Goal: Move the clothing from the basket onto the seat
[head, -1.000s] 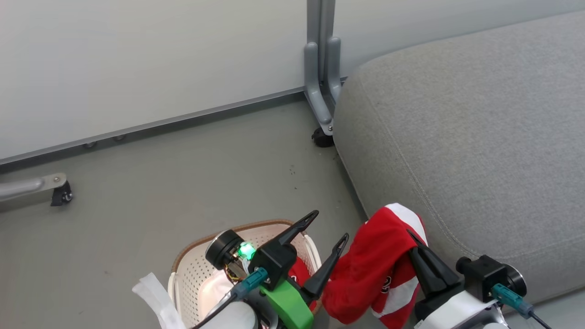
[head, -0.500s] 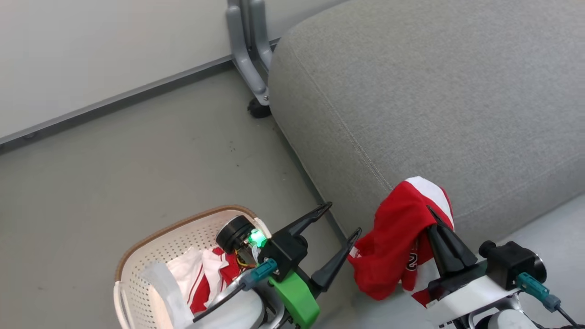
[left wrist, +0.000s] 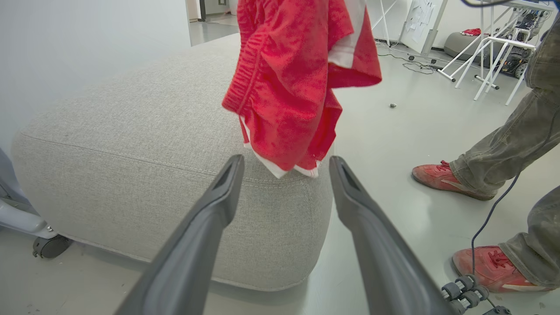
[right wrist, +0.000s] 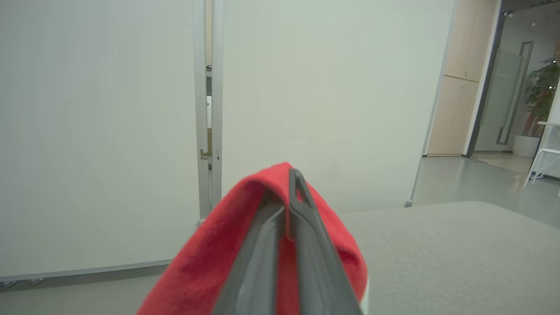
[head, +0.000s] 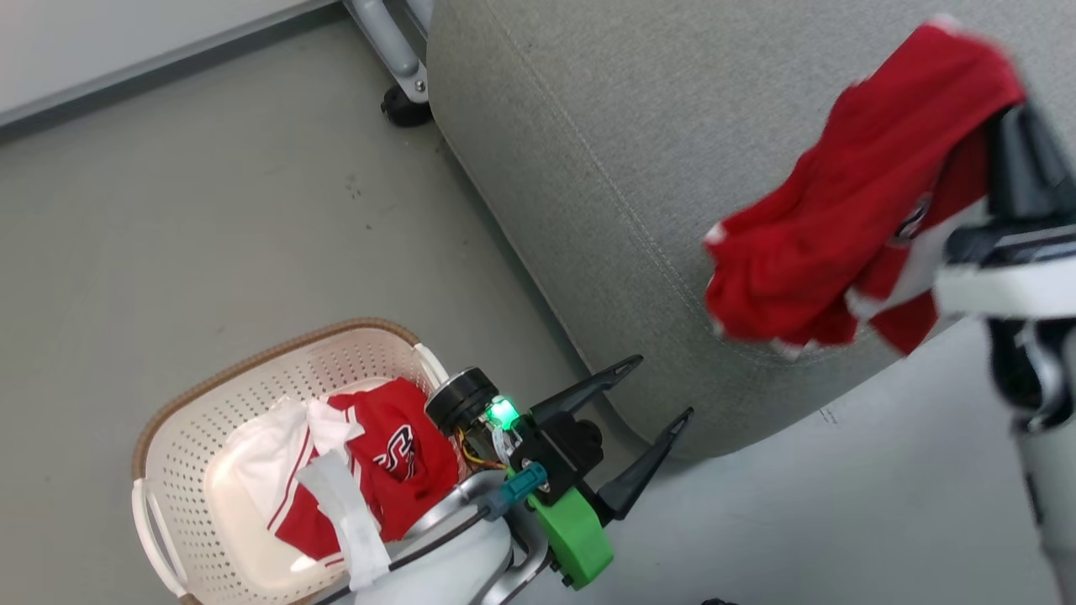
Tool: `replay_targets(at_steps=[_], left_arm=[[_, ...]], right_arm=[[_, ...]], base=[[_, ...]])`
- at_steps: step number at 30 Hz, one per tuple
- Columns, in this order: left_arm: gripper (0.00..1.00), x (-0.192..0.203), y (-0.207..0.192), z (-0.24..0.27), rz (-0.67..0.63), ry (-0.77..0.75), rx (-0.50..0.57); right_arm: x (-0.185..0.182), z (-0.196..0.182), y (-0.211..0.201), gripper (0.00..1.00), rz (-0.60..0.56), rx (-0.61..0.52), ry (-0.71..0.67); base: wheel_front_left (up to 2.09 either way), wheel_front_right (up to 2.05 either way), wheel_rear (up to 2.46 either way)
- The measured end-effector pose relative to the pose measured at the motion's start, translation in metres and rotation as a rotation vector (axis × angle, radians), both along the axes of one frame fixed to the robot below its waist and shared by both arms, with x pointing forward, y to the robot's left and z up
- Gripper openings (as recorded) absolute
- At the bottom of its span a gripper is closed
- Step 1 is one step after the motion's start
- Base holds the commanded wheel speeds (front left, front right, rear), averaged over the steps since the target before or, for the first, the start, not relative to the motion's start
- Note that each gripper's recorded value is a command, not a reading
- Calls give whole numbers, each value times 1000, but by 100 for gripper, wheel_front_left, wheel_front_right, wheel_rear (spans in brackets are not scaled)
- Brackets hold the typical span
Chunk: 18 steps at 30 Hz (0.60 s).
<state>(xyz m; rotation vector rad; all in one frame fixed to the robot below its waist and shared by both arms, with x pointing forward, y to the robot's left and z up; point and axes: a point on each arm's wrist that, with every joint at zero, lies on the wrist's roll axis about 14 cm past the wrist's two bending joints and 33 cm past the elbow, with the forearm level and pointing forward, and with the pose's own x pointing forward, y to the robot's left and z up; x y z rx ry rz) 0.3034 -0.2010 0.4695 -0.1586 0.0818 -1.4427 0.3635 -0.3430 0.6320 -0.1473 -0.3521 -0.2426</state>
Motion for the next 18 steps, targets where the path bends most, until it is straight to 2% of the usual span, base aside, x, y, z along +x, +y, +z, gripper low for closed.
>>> replay_targets(at_steps=[6,10,13,16,18], left_arm=[[100,18,0,-17,3,22,-9],[100,36,8,-36,44,46,-1],[100,49,15,-52,79,66,14],[100,57,22,-68,106,93,25],[100,63,27,-81,129,119,36]], right_arm=[[47,81,-47,0,-55,-169,-128],[80,100,-72,0,-92,-251,-120],[107,88,-85,0,-111,-265,-77],[132,49,-94,0,-118,-240,17],[150,7,-100,0,-126,-209,107]], base=[[0,0,0],[0,0,0],[0,0,0],[0,0,0],[0,0,0]])
